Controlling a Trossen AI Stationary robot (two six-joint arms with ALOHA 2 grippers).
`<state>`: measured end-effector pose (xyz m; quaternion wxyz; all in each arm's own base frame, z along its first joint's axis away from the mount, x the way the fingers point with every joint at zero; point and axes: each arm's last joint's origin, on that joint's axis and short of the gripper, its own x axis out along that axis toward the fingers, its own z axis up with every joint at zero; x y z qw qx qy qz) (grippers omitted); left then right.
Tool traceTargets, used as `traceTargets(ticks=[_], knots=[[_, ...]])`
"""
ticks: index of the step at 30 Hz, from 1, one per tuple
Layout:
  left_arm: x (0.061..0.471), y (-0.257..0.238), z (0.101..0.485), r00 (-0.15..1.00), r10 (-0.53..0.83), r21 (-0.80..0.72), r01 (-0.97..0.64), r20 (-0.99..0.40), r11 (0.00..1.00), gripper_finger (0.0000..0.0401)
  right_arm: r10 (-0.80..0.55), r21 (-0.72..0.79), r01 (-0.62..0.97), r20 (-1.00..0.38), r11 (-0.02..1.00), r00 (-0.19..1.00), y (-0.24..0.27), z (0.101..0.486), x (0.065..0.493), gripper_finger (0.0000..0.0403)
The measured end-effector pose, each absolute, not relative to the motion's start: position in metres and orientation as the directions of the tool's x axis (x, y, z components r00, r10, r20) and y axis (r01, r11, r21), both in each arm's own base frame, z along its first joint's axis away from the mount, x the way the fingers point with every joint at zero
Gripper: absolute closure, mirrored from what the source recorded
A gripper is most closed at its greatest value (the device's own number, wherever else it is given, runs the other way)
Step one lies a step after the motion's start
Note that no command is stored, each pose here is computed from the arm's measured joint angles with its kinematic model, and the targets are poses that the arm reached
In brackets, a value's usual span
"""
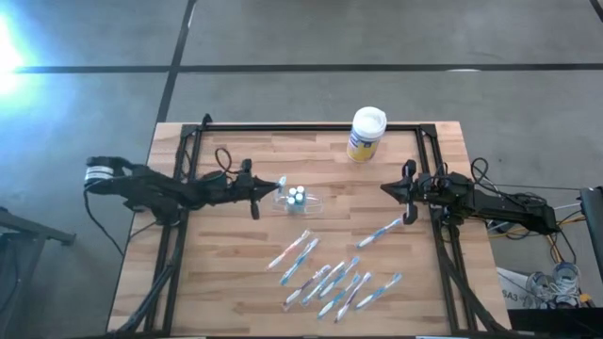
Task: Pick & Place toothbrushing station
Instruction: Put the blue toothbrush into the transparent organizer
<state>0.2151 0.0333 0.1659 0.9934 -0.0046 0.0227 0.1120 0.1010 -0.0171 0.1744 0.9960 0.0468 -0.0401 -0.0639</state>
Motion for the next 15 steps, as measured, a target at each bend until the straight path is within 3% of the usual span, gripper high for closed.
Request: traceTargets(ticks=[15], knots=[[0.232, 0.036, 0.151, 0.962, 0.241, -0.014, -0.244, -0.127, 0.970, 0.0399, -0.130, 0.099, 0.122, 0.074, 0.988, 0.989, -0.017, 0.174, 0.101, 0.0394]])
